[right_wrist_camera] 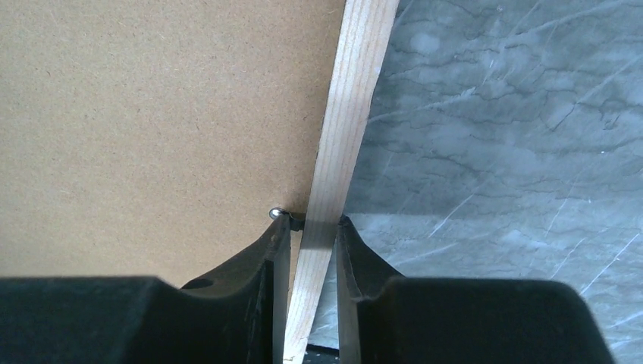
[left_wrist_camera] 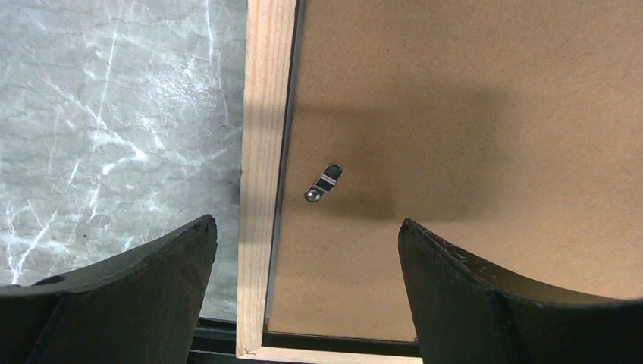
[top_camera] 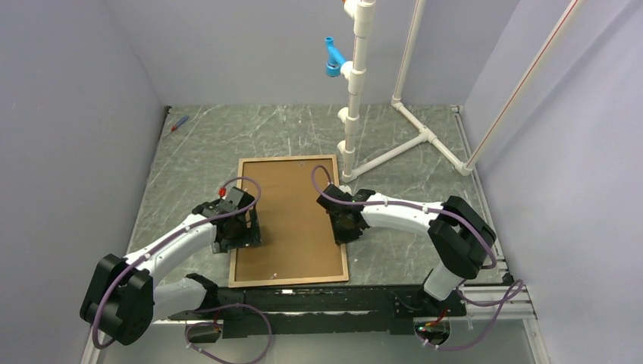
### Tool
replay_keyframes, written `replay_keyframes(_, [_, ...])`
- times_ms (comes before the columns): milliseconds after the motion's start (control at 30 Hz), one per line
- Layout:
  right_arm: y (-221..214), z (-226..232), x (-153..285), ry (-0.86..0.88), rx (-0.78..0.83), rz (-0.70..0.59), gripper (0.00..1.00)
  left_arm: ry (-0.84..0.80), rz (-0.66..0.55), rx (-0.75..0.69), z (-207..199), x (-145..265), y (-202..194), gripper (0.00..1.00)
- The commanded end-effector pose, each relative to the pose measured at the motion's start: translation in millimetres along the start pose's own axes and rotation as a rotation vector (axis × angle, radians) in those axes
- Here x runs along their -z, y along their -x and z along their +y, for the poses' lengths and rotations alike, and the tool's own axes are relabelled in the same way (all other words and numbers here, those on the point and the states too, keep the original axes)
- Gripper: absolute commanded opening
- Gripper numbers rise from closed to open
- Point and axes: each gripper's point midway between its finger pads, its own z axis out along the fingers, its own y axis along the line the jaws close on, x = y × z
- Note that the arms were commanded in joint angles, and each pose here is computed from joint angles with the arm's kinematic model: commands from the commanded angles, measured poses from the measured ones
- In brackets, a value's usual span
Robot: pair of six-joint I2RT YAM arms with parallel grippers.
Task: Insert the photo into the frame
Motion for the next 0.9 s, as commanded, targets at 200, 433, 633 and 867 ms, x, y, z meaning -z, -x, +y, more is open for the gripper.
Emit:
replay_keyframes(200, [10,-8,5,-0.066,0.044,-0.05,0.08,-0.075,-0.048,0.022,-16,9,14,0.95])
replay_keyframes(433, [12,9,17,0.066,0.008,-0.081,0.79,-0.075,-0.079,0.059,-10,8,28,0.97])
replay_keyframes(633, [14,12,21,0.156,-0.039,-0.084,0.88,-0.123,-0.081,0.108,-3,-2,38,0.93])
replay_keyframes(867, [11,11,18,0.206,-0.067,-0.062,0.88,-0.086,-0.072,0.067,3,-11,40,0.85])
